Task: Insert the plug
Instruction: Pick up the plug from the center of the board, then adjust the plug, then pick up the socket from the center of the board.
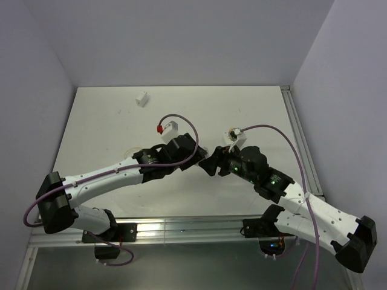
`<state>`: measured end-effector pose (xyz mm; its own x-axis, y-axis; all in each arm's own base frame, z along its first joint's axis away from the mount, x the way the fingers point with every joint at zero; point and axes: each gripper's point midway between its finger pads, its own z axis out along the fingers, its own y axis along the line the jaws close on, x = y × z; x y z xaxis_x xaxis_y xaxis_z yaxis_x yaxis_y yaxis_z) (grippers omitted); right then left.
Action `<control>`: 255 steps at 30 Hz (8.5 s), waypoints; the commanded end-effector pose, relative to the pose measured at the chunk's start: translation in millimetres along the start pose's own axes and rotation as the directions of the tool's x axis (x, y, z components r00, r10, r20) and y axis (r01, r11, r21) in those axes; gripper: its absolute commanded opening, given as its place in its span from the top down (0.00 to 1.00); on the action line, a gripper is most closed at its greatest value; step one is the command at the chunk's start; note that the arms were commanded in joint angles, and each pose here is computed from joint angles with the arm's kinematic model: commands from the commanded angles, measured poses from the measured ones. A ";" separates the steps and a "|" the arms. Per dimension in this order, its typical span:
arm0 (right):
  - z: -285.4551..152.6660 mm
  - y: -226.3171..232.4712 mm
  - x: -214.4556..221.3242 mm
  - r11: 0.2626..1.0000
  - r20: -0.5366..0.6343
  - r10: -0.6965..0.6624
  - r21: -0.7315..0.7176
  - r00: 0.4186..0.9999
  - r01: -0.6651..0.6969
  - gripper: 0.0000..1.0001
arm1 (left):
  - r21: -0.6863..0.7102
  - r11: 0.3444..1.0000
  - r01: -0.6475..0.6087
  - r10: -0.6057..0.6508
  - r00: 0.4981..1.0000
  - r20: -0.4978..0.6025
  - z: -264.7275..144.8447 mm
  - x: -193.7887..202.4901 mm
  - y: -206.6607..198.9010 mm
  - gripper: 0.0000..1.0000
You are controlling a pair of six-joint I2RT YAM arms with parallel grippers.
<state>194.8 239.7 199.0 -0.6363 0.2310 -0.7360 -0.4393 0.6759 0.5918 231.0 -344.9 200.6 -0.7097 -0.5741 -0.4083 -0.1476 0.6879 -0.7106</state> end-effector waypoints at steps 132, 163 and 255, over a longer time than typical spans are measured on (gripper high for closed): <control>-70.9 81.0 14.4 0.710 -0.088 -0.125 -0.704 0.988 0.027 0.36 | 0.892 0.312 -0.328 0.589 0.803 0.089 -154.6 26.5 -49.2 1.00; -113.9 -131.1 -68.0 0.756 0.270 -0.013 0.633 0.963 -0.167 1.00 | 0.353 0.646 -0.677 0.556 0.734 0.389 -4.6 -37.9 -26.2 0.03; -133.6 -66.5 -94.7 0.917 0.305 -0.071 0.394 0.950 -0.058 1.00 | 0.521 0.146 -0.841 0.891 0.341 0.300 219.4 8.4 -50.6 0.30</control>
<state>191.3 77.0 253.0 -0.4518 0.3743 -0.8098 -0.0679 0.8906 0.4496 381.8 -473.3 58.8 -0.2376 0.3560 -0.9038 0.9188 0.3843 -0.0901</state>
